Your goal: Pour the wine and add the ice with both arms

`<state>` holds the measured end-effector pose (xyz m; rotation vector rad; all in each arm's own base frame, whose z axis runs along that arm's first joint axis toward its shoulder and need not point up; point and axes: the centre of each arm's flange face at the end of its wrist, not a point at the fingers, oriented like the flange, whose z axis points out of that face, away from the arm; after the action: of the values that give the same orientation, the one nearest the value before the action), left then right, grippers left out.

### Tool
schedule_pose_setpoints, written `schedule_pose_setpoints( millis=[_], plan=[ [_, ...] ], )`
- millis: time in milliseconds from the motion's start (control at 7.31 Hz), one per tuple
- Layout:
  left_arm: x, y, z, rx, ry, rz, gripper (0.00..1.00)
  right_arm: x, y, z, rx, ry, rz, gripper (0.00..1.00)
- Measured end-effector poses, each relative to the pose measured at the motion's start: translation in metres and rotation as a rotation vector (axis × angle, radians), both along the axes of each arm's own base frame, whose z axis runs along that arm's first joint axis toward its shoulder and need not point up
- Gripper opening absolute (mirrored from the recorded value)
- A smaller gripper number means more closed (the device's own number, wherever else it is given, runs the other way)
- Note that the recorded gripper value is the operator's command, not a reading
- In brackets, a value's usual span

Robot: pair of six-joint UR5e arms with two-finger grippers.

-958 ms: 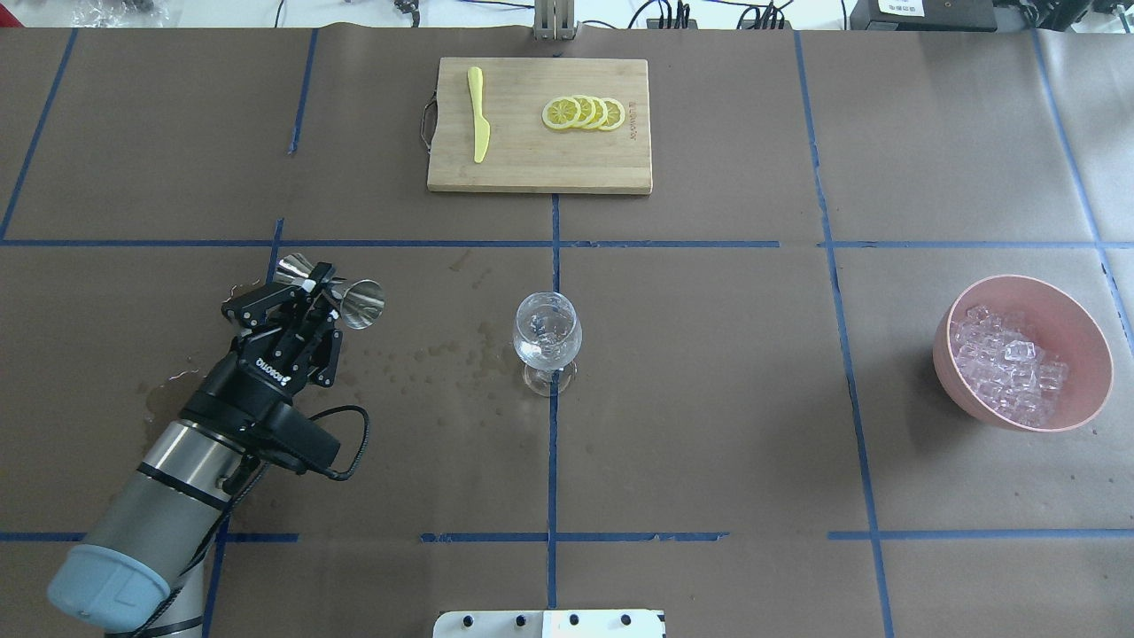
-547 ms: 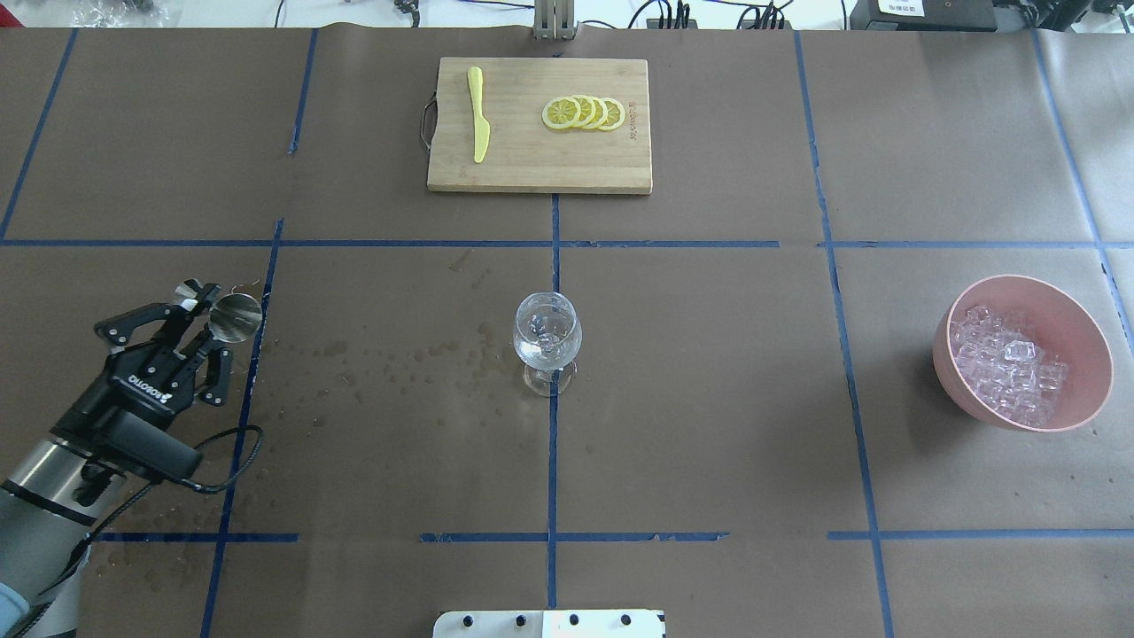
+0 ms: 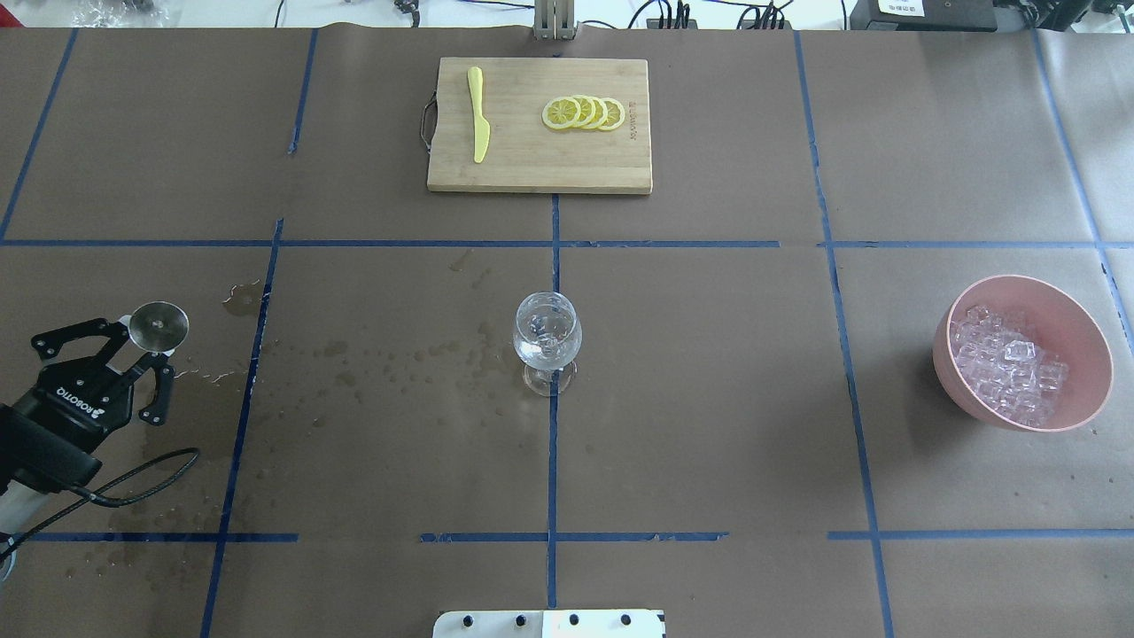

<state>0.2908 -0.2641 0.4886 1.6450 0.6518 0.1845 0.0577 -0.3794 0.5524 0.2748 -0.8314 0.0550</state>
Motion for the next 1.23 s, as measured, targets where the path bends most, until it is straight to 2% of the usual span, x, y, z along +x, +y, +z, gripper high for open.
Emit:
schedule_pose_setpoints(
  millis=[274, 547, 821, 958, 1232],
  plan=[
    [0.001, 0.001, 0.017, -0.172, 0.267, 0.074, 0.00, 0.000, 0.005, 0.002, 0.022, 0.000, 0.003, 1.00],
    [0.006, 0.000, 0.036, -0.268, 0.393, 0.087, 0.00, 0.000, 0.007, 0.003, 0.027, -0.001, 0.003, 1.00],
    [0.021, -0.004, 0.062, -0.319, 0.442, 0.027, 0.00, 0.000, 0.007, 0.003, 0.026, -0.001, 0.003, 1.00],
    [0.036, -0.009, 0.075, -0.325, 0.439, -0.025, 0.00, 0.000, 0.008, 0.003, 0.026, -0.001, 0.004, 1.00],
    [0.053, -0.013, 0.083, -0.322, 0.424, -0.066, 0.00, 0.000, 0.008, 0.002, 0.026, -0.001, 0.005, 1.00]
  ],
)
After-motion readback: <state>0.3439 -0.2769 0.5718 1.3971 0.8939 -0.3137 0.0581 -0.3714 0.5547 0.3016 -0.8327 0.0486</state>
